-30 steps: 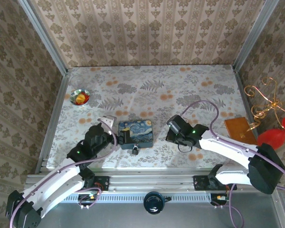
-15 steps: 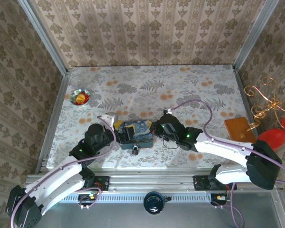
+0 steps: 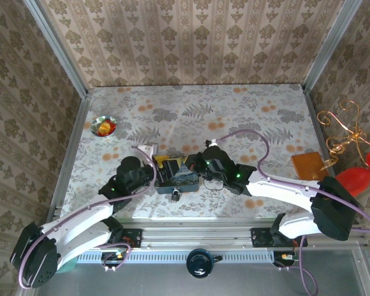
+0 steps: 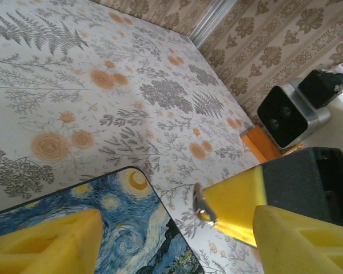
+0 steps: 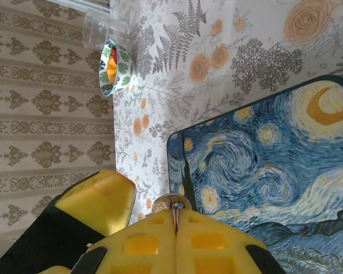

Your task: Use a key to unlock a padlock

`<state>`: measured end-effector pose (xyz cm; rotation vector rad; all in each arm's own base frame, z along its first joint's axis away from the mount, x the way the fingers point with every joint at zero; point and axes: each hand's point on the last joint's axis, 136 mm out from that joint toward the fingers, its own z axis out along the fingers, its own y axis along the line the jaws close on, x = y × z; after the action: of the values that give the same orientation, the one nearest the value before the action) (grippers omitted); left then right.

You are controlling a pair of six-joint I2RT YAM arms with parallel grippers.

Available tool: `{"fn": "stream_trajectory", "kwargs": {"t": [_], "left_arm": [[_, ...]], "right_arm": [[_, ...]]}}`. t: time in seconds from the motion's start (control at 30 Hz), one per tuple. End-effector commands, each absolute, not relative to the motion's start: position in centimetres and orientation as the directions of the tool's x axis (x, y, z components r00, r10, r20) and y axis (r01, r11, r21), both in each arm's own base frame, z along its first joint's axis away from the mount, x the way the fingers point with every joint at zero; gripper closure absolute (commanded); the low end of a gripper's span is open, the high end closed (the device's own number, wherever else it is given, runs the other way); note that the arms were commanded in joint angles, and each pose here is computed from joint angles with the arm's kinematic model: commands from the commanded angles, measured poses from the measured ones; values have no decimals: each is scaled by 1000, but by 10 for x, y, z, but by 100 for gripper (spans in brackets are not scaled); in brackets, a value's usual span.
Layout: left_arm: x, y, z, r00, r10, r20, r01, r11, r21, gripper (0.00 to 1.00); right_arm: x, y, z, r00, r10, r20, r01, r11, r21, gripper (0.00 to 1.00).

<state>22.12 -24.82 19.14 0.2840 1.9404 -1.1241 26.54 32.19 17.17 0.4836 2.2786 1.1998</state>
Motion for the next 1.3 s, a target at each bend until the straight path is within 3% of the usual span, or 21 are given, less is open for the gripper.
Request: {"fn": "stream_trajectory", "kwargs": {"t": [0.0,0.5,0.83,1.27], "left_arm": [[220,-262,223,-589,-244,-771,609,493,-621,34],[223,-266,217,-605,-206,-769,598,520,-610,63],[225,-268,212,-618,-201,-760,586,527,-616,65],[225,-277,211,-623,-191,-759,589,524,-615,93]], "right_arm": [[265,335,190,-813,525,-253,51,496,867,100],[260,333,197,-809,528,-256,34,478,878,100],[258,327,199,-801,540,-259,34,472,881,100],[256,320,195,-797,549,-253,43,469,882,100]]}}
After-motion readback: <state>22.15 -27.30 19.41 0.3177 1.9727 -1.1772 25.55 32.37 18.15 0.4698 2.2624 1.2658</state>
